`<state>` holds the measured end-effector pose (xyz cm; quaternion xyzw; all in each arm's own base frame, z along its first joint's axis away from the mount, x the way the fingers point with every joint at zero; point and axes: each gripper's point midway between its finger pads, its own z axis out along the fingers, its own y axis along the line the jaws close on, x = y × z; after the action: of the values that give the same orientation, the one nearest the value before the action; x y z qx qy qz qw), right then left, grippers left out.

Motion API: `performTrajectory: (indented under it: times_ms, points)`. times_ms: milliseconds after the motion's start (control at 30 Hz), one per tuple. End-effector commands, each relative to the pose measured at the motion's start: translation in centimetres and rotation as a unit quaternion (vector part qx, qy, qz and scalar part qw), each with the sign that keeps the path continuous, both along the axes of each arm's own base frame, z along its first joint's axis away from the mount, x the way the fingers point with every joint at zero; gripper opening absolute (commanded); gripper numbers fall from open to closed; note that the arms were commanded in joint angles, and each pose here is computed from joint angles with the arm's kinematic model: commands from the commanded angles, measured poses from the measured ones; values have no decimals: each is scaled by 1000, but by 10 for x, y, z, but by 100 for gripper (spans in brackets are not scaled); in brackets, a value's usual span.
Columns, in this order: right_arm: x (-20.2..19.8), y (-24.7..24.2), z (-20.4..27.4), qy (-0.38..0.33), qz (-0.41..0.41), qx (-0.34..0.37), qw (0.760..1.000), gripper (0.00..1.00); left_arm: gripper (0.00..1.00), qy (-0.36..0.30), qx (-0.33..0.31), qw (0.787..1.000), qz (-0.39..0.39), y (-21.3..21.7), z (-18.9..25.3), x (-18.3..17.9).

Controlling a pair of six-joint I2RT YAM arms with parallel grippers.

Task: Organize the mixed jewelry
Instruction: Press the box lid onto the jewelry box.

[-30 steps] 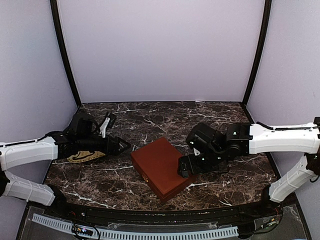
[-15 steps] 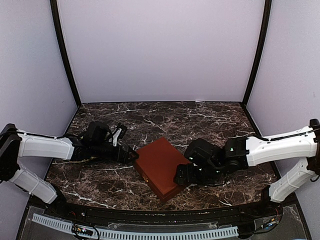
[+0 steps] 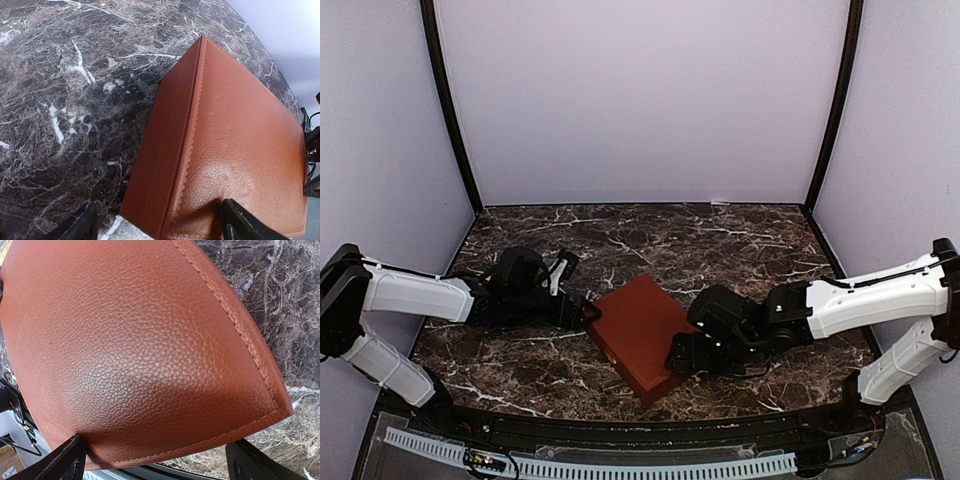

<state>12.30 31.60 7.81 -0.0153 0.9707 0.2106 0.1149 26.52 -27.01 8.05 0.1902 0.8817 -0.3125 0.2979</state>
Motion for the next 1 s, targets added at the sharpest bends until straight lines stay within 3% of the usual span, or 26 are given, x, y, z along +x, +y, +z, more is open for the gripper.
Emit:
performTrajectory:
  times_ms: [0, 267, 467, 633, 767, 967]
  points:
    - [-19, -30, -38, 29, 16, -83, 996, 99, 86, 45, 81, 996, 8, 25, -47, -23]
    - [21, -29, 36, -107, 33, -98, 989, 99, 90, -51, 35, 998, 4, 1, 40, 11]
    - [68, 8, 102, -225, 74, -32, 971, 99, 95, -119, 6, 993, -3, -25, 96, 45]
    - [137, 20, 128, -284, 76, 21, 956, 98, 98, -147, -1, 989, 1, -35, 105, 85]
    - [195, -1, 114, -308, 62, -7, 949, 99, 98, -144, -22, 989, 30, -7, 98, 130]
    - [264, -82, 93, -320, 18, -31, 947, 99, 99, -186, 8, 974, 129, 89, 89, 179]
